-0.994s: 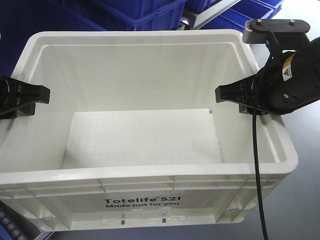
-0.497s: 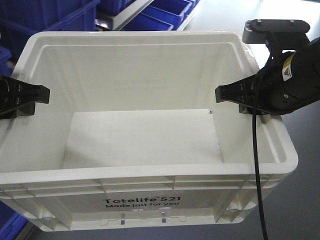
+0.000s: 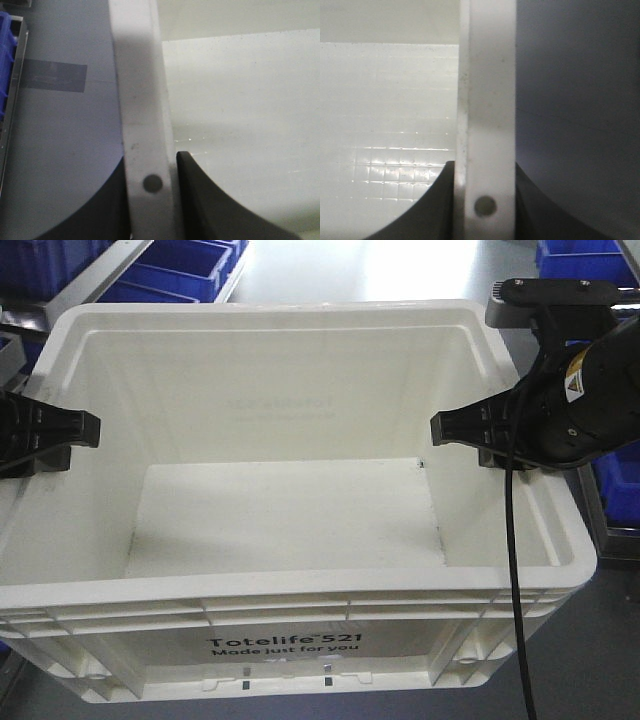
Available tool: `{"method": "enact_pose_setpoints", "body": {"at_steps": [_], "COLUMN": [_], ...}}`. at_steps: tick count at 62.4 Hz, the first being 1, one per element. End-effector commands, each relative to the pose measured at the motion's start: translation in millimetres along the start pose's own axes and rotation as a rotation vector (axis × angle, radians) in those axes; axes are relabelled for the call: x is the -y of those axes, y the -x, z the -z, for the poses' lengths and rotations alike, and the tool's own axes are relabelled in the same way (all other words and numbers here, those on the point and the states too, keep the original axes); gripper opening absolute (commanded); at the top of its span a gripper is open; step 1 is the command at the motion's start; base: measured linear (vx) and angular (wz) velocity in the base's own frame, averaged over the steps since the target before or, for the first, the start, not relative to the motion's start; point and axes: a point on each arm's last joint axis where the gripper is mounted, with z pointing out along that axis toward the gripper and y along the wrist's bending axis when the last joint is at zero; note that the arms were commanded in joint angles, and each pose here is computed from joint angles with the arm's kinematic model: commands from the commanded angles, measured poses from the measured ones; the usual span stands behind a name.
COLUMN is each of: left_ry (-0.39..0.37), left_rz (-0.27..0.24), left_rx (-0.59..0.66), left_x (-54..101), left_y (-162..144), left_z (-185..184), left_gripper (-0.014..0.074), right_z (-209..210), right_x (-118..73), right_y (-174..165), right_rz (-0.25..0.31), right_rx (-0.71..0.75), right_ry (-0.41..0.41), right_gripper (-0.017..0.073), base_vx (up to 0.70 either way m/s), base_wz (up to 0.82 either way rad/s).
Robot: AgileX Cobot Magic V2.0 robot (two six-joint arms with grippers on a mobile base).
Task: Move bin from left to right shelf
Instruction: 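Keep gripping the tote rims while the base drives across the room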
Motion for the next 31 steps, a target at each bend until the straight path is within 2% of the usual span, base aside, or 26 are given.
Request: {"method": "enact_pose_setpoints", "body": {"at_steps": [1,16,31], "left_ry": [0.03,0.03,0.03], "left_rz": [-0.04,-0.04,-0.04], "left_rx": [0.136,0.136,0.136], "left_x": [-5.4,-5.4,-5.4], "left_y": [8.9,8.9,8.9], "left_z": [23.1,23.1,23.1], "left_gripper": [0.0128,0.0128,0.0128], "right_z": [24.4,24.3,24.3], "right_x": [15.5,16.0,16.1], "right_y": [15.2,14.5,14.3], "right_rz": [0.034,0.033,0.033], "right_rx": [0.172,0.163,0.161], "right_ry": [-0.077,-0.082,-0.083], "right_gripper": [0.0082,0.0082,0.0082], "base_vx": [0.15,0.15,0.18], "base_wz": [-0.5,-0.43,-0.21]}}
